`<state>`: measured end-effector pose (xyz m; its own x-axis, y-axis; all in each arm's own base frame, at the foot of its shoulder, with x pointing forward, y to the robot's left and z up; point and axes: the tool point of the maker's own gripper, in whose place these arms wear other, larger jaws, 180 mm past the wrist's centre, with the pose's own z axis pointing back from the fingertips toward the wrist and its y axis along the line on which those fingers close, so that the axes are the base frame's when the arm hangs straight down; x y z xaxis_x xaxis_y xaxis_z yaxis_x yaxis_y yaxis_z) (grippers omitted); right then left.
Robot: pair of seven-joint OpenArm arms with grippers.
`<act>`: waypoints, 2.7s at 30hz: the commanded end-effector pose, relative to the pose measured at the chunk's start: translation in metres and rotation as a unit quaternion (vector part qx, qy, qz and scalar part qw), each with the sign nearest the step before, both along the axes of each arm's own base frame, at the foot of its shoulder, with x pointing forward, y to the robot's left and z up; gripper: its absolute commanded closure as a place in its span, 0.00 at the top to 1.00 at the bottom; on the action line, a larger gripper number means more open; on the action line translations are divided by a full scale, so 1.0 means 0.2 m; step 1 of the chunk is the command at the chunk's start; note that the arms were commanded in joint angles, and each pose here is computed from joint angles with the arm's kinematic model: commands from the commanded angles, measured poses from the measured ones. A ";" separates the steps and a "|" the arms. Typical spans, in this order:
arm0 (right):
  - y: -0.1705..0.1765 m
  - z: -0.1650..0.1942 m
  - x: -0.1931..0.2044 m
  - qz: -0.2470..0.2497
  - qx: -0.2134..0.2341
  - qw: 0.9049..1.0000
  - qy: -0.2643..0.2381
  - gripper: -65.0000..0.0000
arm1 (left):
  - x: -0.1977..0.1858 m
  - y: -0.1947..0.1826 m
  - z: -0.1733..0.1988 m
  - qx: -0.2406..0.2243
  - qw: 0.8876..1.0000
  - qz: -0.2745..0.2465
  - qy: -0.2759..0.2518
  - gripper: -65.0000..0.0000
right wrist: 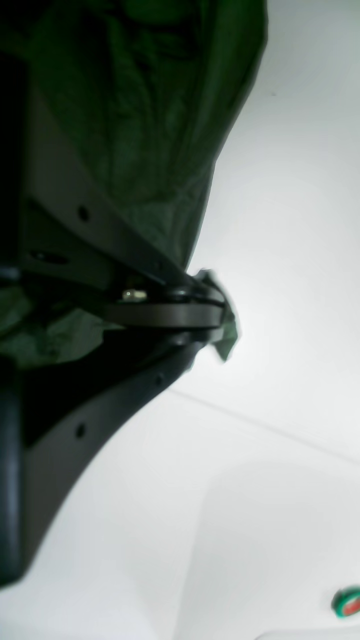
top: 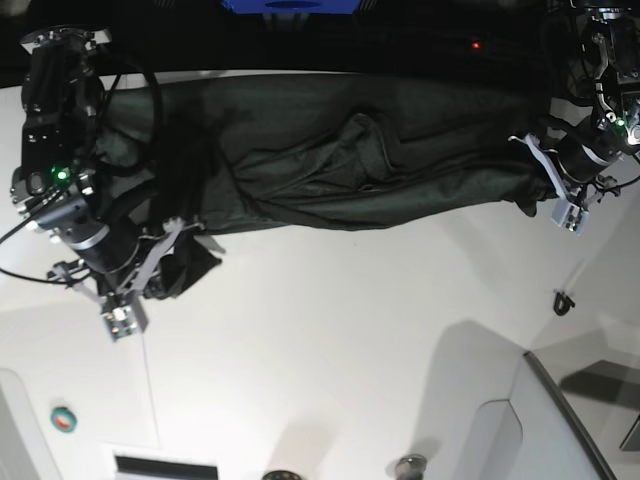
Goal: Layout the t-shirt on the table in an organized manner, then fold the t-shirt properly
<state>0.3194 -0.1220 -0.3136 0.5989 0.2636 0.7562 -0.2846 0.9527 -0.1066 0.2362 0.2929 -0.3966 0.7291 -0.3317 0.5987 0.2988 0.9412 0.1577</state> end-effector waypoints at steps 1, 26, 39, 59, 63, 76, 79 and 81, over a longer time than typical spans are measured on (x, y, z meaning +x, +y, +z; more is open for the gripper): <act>-0.03 0.09 0.06 -0.010 0.004 0.999 -0.034 0.00 | 0.04 0.02 0.06 0.006 1.000 -0.004 -0.020 0.00; 0.64 -0.24 -0.52 0.184 0.197 0.955 0.124 0.01 | 0.05 0.06 0.03 0.004 1.000 0.007 -0.013 0.00; 0.64 -0.42 -0.59 0.114 0.200 0.954 0.194 0.46 | -0.04 0.13 -0.08 0.067 0.997 0.006 0.033 0.00; 0.54 -0.63 -0.15 0.034 0.180 0.967 0.179 0.40 | -0.03 0.13 -0.08 0.068 0.997 0.006 0.030 0.00; 0.52 -0.65 -0.14 0.029 0.177 0.968 0.174 0.40 | -0.03 0.13 -0.08 0.068 0.997 0.006 0.029 0.00; 0.45 -0.63 -0.14 0.022 0.097 0.985 0.138 0.41 | -0.03 0.13 -0.07 0.069 0.997 0.006 0.029 0.00; 0.45 -0.67 -0.15 0.025 0.091 0.985 0.147 0.41 | -0.03 0.13 -0.08 0.068 0.997 0.006 0.029 0.00; 0.45 -0.68 -0.15 0.024 0.091 0.984 0.150 0.40 | -0.03 0.13 -0.08 0.067 0.997 0.006 0.029 0.00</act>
<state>0.2773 -0.0350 -0.4608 0.8180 0.1827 0.5455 -0.3132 0.9368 0.1559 0.2214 0.3143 -0.4232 0.7869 -0.3868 0.4808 0.3034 0.9210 0.2443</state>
